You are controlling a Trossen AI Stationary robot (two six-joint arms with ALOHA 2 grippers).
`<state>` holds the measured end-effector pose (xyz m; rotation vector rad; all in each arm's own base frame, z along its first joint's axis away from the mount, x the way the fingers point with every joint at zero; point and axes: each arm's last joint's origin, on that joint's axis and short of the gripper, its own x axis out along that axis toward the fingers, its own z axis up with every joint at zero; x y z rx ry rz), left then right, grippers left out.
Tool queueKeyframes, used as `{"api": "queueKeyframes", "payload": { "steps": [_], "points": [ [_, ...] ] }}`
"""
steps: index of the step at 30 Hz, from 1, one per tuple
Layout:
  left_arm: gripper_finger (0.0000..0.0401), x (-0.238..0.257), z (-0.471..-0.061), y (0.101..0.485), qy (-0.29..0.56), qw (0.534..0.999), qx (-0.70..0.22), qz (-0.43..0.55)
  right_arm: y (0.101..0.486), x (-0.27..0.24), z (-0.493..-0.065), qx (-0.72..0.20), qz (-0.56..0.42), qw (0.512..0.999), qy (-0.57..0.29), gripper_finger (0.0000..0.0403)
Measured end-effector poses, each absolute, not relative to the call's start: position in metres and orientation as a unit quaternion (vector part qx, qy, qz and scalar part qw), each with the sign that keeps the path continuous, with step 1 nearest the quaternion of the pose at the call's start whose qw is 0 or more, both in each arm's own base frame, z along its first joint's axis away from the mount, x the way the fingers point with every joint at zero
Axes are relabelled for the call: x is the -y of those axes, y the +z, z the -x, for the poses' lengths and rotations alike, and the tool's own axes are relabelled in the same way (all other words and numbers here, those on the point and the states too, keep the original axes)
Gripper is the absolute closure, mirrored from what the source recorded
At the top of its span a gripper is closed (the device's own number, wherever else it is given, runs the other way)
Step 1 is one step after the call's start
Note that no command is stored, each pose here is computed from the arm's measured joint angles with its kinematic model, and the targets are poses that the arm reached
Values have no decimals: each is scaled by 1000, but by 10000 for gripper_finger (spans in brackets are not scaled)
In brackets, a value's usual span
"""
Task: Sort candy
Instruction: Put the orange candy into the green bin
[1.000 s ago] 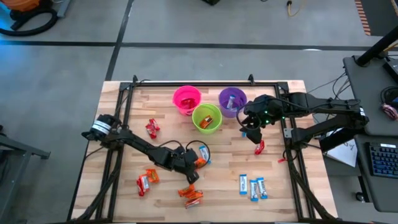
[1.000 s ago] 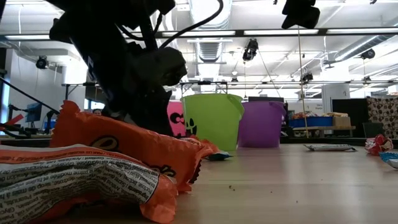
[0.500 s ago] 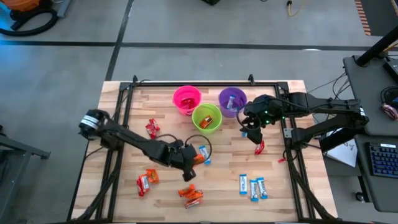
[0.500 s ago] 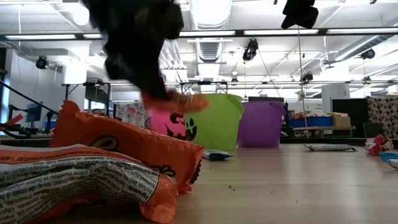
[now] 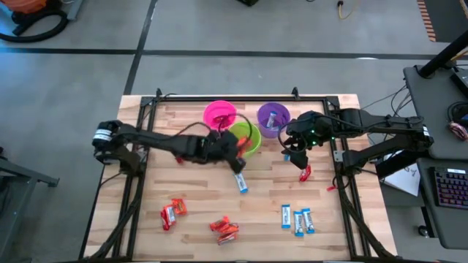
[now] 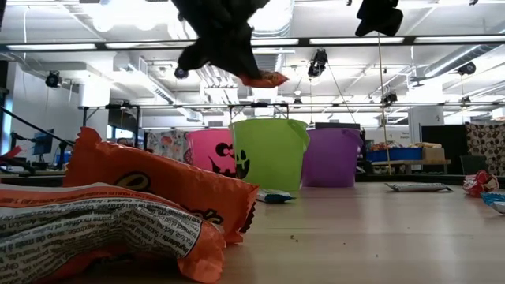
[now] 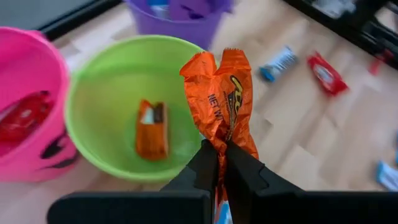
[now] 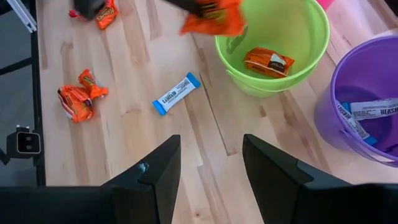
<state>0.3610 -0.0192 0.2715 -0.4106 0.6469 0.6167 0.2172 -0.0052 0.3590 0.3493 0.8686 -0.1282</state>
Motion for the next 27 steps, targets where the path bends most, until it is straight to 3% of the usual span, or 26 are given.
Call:
{"api": "queueKeyframes", "payload": {
  "steps": [20,27],
  "points": [
    [399,-25,-364,266,357,849,-322,220,359,5,-217,-418,-174,889,-65,238],
    [372,-29,-366,263,361,847,-322,221,359,5,-217,-418,-174,889,-65,238]
  ]
}}
